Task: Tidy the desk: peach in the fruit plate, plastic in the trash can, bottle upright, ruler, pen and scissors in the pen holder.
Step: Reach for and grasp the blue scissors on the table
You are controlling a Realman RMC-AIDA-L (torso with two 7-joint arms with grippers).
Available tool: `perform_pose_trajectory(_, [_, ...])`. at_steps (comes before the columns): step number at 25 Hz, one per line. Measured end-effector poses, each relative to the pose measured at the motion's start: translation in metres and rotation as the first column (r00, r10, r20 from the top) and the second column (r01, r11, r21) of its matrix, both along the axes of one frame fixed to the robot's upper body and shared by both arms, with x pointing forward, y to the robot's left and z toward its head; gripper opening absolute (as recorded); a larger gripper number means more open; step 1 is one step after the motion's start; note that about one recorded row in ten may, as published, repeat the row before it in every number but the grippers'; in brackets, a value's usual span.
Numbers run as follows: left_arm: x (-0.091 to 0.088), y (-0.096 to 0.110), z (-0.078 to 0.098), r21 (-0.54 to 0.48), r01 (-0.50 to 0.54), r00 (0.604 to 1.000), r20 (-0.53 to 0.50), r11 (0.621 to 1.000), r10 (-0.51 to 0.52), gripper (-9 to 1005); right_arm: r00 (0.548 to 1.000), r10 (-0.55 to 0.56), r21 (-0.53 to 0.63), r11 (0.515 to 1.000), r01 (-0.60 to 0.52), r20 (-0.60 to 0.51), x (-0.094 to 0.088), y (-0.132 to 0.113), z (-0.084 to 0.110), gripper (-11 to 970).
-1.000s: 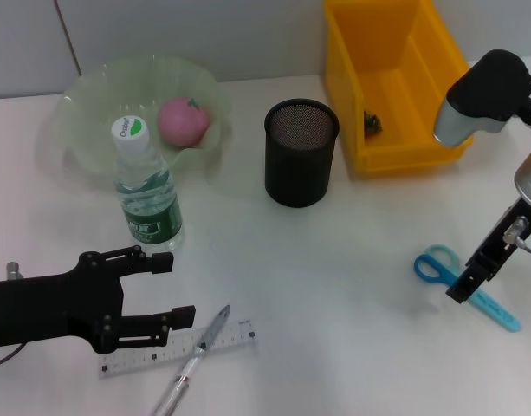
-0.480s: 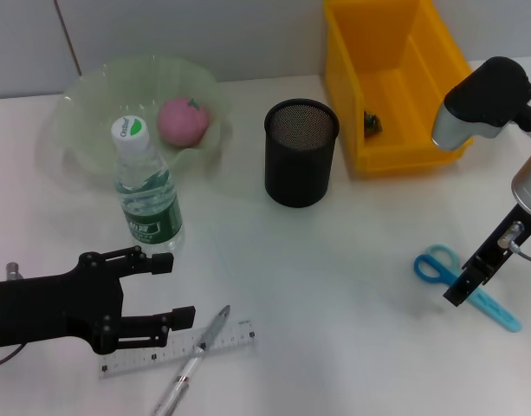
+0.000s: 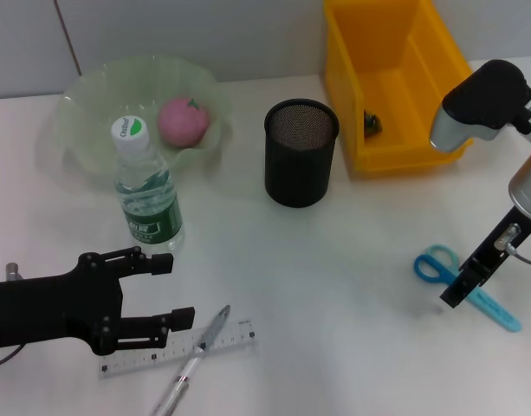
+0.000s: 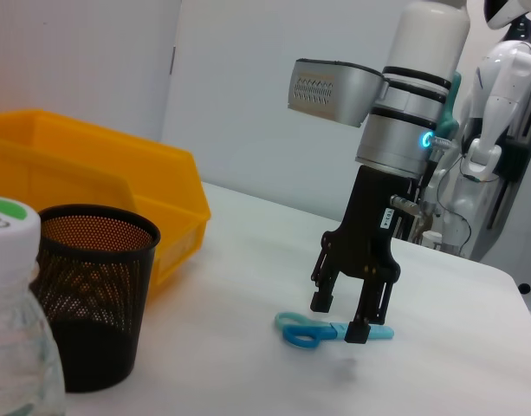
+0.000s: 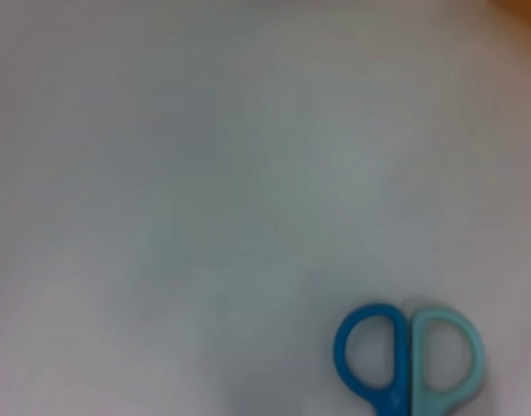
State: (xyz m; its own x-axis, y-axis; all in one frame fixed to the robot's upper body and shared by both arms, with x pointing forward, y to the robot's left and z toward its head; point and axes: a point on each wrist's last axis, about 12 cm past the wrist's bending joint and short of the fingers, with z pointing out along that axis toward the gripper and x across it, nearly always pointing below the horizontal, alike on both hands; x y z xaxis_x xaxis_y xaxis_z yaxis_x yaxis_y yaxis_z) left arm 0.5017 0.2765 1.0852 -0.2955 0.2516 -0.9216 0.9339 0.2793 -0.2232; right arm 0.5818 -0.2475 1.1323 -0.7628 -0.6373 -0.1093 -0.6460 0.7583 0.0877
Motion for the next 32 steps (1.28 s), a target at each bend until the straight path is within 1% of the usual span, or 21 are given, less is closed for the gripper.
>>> perform_pose_trajectory(4, [-0.0004,0.0003,-0.0002,0.0,0.0,1.0,0.002,1.0,0.0,804,1.0,0.015,-0.007,1.0,-0.015,-0.011,-0.0005,0.0029,-0.0023,748])
perform_pose_trajectory(27, [-0.0006,0.0024,-0.0001,0.005,-0.001,1.0,0.005,1.0,0.001,800,1.0,0.016,-0.01,1.0,-0.016,-0.018,0.0007,0.0038,-0.006,746])
perform_pose_trajectory(32, [-0.0012,0.0031,-0.0003,0.006,-0.001,1.0,0.003,1.0,0.001,800,1.0,0.016,-0.01,1.0,-0.016,-0.02,0.0003,0.0038,-0.0061,543])
